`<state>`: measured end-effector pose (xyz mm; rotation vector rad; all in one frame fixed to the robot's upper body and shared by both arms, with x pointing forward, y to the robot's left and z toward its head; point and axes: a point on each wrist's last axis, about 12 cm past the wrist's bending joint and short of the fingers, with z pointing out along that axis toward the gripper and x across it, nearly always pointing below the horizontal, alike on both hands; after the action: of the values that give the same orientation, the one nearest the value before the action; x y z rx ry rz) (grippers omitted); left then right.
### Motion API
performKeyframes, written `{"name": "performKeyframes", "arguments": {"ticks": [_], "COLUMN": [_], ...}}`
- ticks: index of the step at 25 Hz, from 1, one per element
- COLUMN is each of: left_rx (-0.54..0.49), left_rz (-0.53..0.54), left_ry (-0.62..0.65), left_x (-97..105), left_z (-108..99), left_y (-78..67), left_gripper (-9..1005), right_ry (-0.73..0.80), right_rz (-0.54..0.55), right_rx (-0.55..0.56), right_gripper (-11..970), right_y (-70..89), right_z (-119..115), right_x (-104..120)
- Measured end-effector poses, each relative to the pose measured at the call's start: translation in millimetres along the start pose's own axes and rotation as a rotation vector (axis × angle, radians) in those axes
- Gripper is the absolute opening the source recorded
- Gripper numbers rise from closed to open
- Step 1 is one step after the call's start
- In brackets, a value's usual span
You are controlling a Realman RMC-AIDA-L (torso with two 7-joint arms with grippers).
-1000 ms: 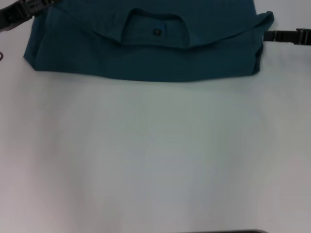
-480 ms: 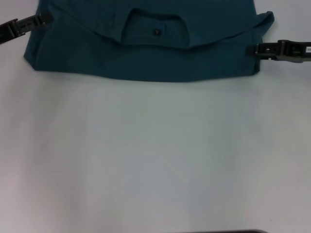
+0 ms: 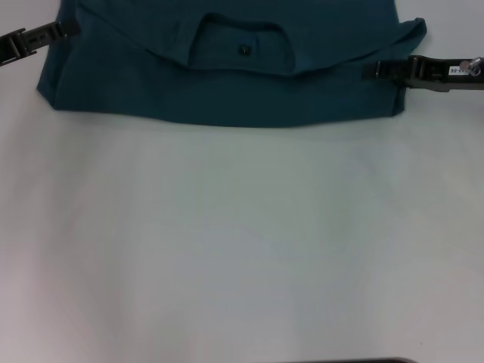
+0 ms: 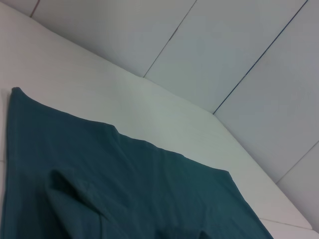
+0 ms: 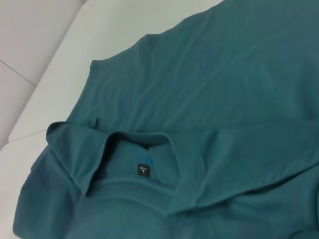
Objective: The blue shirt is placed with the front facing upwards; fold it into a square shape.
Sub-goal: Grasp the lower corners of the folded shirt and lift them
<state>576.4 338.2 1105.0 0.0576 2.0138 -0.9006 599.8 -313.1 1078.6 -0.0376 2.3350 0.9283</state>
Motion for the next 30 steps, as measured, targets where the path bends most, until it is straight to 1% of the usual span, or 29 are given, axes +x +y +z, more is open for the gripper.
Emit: {"name": "performKeyframes", "arguments": {"ticks": [4,9,15,20,28,30], "left_rx": [0.001,-0.003,-0.004,0.0,-0.005,-0.003], "left_rz": [0.001,0.001,-0.001,-0.003,-0.006,-0.007], "left_ry": [0.001,-0.001,-0.001,0.001,0.002,0.002], "left_x": [0,-1,0,1,2,3], "left_z": [0,-1,-1,-1,-1,-2], "left_y": [0.0,0.7,0.9,0.5,1.3,1.3], "left_gripper": [908,908,908,908,909,909], "right_ry": [0.001,0.004,0.01,0.01,-0.008,-0.02], "right_rz": [0.002,0.007,0.012,0.011,0.007,0.005], "right_rx": [-0.001,0.012,0.044,0.044,0.026,0.01], "right_gripper": [696,695,693,691,689,616], "right_y": [0.3,-4.6,-8.7,-6.7,-1.1,-0.8], "right_z": [1,-4,-1,4,8,6], "right_x": [1,3,10,14,12,12]}}
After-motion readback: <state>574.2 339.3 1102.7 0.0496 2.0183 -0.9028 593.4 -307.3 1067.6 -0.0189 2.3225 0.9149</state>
